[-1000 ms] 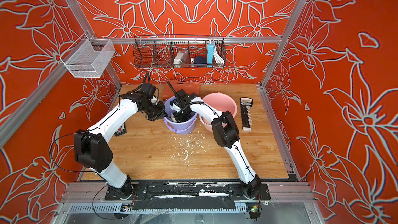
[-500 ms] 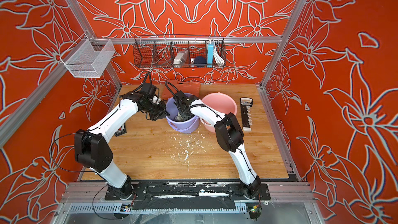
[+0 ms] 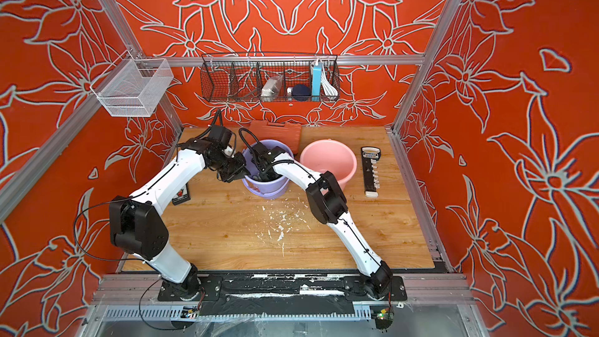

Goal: Wipe the inside of the bucket with a cloth
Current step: Wipe the dirt from the inside of the bucket.

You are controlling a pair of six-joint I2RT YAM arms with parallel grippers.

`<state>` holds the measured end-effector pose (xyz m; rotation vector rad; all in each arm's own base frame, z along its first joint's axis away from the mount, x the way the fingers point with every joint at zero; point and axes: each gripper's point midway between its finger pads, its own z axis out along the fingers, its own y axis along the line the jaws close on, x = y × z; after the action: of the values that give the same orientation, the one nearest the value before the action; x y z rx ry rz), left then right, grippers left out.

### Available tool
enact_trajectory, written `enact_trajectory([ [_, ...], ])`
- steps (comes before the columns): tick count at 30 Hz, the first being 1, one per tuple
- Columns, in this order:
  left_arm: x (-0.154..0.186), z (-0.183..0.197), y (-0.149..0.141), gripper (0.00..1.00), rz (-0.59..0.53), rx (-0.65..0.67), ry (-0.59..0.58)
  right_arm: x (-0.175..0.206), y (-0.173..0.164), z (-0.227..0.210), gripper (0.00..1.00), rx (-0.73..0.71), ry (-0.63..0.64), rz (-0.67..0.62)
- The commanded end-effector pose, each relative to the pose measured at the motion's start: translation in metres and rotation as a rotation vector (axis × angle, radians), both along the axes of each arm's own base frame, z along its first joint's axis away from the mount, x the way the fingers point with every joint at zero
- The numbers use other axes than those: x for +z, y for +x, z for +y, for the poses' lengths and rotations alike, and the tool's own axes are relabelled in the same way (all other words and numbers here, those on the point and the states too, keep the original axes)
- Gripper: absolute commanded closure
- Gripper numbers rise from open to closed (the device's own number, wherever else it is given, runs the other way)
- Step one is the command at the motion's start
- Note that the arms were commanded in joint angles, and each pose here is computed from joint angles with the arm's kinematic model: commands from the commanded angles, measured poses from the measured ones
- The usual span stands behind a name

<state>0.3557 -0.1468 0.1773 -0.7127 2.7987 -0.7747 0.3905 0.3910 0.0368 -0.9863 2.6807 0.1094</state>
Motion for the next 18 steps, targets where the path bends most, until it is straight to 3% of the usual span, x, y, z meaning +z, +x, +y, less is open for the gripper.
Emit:
enact_trajectory([
  [1,0.014,-0.028,-0.040,1.00,0.021,-0.187,-0.092,0.014,-0.059,0.076,1.00,0.174,0.366,0.254],
  [4,0.014,-0.025,-0.040,1.00,0.009,-0.177,-0.075,0.048,-0.079,0.093,1.00,0.248,0.534,0.320],
  [8,0.016,-0.022,-0.037,1.00,0.003,-0.168,-0.070,0.081,-0.090,0.088,1.00,0.308,0.641,0.357],
  [14,0.015,-0.016,-0.037,1.00,-0.005,-0.159,-0.043,0.116,-0.071,0.063,1.00,0.262,0.796,0.374],
  [18,0.012,-0.018,-0.037,1.00,0.001,-0.165,-0.054,0.127,-0.054,0.058,1.00,0.230,0.804,0.305],
])
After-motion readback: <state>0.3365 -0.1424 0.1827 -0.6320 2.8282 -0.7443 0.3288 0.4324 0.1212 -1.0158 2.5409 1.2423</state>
